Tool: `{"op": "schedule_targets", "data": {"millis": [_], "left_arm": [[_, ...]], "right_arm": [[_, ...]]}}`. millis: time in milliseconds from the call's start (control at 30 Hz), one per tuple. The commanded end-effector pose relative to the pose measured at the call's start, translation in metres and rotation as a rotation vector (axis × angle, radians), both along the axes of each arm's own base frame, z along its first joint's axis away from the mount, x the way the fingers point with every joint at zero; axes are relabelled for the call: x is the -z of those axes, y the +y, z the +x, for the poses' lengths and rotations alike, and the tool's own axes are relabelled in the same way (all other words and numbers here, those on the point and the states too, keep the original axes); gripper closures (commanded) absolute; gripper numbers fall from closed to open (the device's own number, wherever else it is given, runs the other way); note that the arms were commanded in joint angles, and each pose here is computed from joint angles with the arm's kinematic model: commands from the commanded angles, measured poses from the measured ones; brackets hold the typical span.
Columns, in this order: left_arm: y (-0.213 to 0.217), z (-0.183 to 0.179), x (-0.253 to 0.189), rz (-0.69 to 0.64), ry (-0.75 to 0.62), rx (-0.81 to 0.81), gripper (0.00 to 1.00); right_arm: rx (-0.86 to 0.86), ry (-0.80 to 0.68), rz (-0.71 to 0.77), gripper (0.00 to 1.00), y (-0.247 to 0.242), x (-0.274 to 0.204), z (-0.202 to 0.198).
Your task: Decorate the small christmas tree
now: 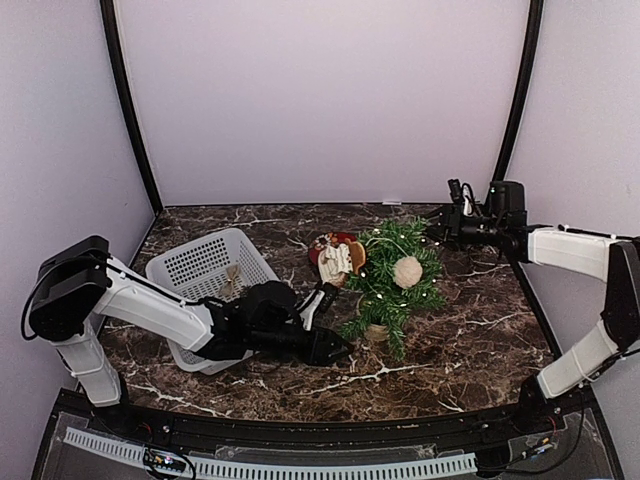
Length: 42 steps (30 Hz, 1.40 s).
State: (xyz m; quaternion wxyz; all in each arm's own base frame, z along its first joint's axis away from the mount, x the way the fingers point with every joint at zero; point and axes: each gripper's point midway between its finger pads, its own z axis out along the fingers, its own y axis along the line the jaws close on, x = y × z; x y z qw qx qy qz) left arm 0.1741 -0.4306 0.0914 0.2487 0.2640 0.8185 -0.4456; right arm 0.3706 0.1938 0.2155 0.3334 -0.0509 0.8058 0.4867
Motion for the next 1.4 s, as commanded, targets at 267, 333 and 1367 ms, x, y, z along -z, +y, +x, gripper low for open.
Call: {"op": "schedule_targets", "data": {"millis": [267,333,1367], "left_arm": [[-0.002,0.043,-0.009,0.047,-0.030,-0.196,0.66],[0.001,0.050,-0.009,0.048,-0.027,-0.218,0.67],[0.005,0.014,-0.027,0.026,-0.169,-0.038,0.65]], "right_arm": [[-0.077,-0.003,0.020,0.53,0.021,0.013,-0.008],[-0.077,0.006,0.015,0.55,0.020,0.017,-0.013],[-0.043,0.096,-0.011,0.59,0.001,0.041,-0.077]]}}
